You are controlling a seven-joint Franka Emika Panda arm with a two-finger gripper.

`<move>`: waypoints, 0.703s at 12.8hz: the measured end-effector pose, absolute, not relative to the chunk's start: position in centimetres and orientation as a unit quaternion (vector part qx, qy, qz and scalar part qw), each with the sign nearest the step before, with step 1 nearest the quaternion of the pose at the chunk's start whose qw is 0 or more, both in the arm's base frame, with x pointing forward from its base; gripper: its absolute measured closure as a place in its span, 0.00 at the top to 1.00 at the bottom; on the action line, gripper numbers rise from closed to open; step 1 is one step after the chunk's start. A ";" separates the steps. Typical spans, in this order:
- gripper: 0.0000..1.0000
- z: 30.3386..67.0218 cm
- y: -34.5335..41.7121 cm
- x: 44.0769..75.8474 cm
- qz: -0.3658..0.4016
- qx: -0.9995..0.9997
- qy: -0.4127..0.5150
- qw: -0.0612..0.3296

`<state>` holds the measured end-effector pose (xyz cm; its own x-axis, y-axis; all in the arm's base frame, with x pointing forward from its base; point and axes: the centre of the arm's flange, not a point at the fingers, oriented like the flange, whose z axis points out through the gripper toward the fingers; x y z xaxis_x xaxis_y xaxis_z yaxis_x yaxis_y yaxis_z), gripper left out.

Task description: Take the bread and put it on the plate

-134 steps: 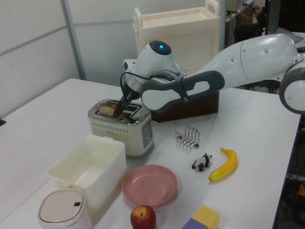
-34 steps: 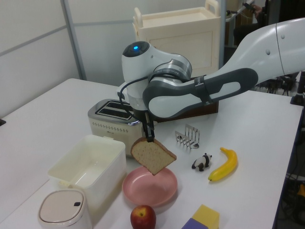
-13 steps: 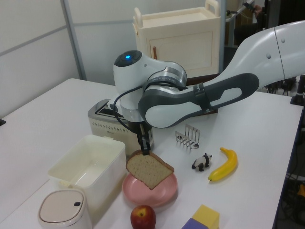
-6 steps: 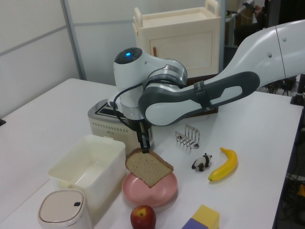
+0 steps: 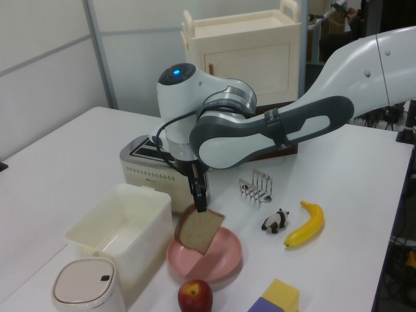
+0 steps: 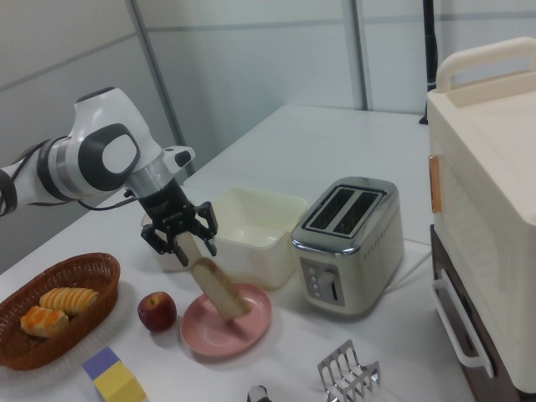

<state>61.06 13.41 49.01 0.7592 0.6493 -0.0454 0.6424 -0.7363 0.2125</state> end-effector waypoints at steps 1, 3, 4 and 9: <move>0.73 49.0 13.2 61.1 0.016 0.932 0.345 0.108; 0.96 49.1 12.8 61.2 0.016 0.933 0.342 0.108; 1.00 49.3 12.4 61.3 0.017 0.934 0.339 0.109; 1.00 51.5 8.6 62.3 0.027 0.945 0.305 0.115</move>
<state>62.29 8.59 51.46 0.8123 0.5829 -0.0201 0.5706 -0.7871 0.2343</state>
